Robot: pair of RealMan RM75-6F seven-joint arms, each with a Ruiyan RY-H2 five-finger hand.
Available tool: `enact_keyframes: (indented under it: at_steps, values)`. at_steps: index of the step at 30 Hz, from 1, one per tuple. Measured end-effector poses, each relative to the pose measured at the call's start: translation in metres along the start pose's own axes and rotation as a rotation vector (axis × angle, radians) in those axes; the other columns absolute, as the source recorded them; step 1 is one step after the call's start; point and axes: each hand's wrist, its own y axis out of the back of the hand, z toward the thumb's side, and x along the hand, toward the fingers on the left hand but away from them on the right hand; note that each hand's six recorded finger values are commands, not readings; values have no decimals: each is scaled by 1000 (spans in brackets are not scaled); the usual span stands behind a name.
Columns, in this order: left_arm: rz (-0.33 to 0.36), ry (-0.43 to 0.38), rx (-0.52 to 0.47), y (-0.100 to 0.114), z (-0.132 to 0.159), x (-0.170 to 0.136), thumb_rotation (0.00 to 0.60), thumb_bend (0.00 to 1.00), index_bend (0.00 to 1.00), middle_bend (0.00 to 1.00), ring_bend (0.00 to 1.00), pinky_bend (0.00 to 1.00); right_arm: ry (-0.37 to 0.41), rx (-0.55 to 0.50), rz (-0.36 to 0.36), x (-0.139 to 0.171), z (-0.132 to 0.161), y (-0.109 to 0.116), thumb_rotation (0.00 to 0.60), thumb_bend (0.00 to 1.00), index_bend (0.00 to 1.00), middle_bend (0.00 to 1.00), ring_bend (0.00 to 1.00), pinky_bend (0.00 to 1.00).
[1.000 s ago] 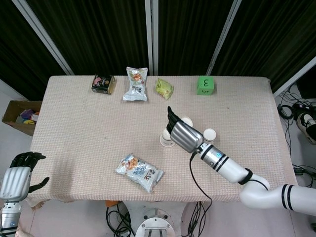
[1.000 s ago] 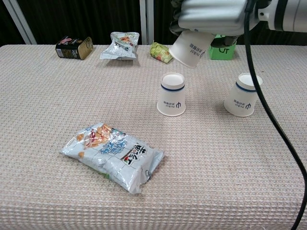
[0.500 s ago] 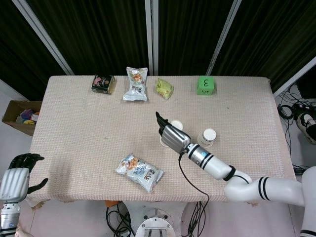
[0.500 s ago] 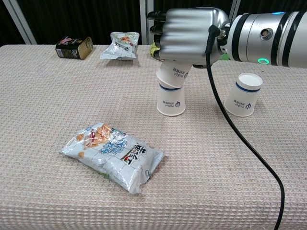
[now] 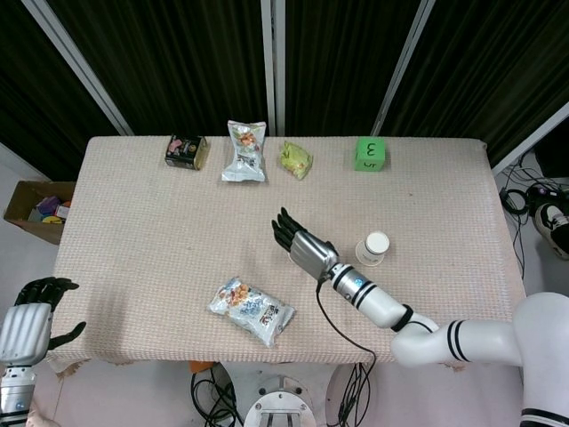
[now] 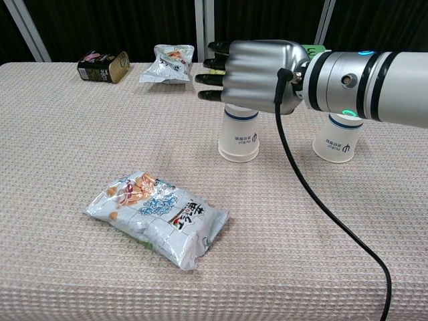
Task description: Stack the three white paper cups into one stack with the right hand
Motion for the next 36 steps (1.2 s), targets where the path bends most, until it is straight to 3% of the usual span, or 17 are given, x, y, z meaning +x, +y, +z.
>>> enact_keyframes:
  at_steps: [7,14,19,22,28,36]
  values:
    - [2,-8,-5,0,1,4,600,158,313,247,169,180,-195,-219,31,43,-42,-16,600,115,0,114,0,0]
    - [0,-37,-4,-1,10,10,600,158,313,247,169,180,-330,-677,76,100,-58,-58,600,91,0,153,0,0]
    - [4,-56,3,2,18,12,600,157,313,247,169,180,-388,-1007,123,133,-50,-97,600,88,0,153,0,0]
    - [4,-59,9,4,21,12,600,157,313,247,169,180,-397,-1129,163,144,-39,-122,600,89,0,154,0,0]
    - [3,-45,9,6,19,8,600,158,313,247,169,179,-368,-1191,229,142,-17,-157,600,90,39,181,0,2]
    - [3,-28,12,7,16,5,600,157,313,247,169,179,-340,-1218,214,119,-6,-166,600,131,132,218,0,16]
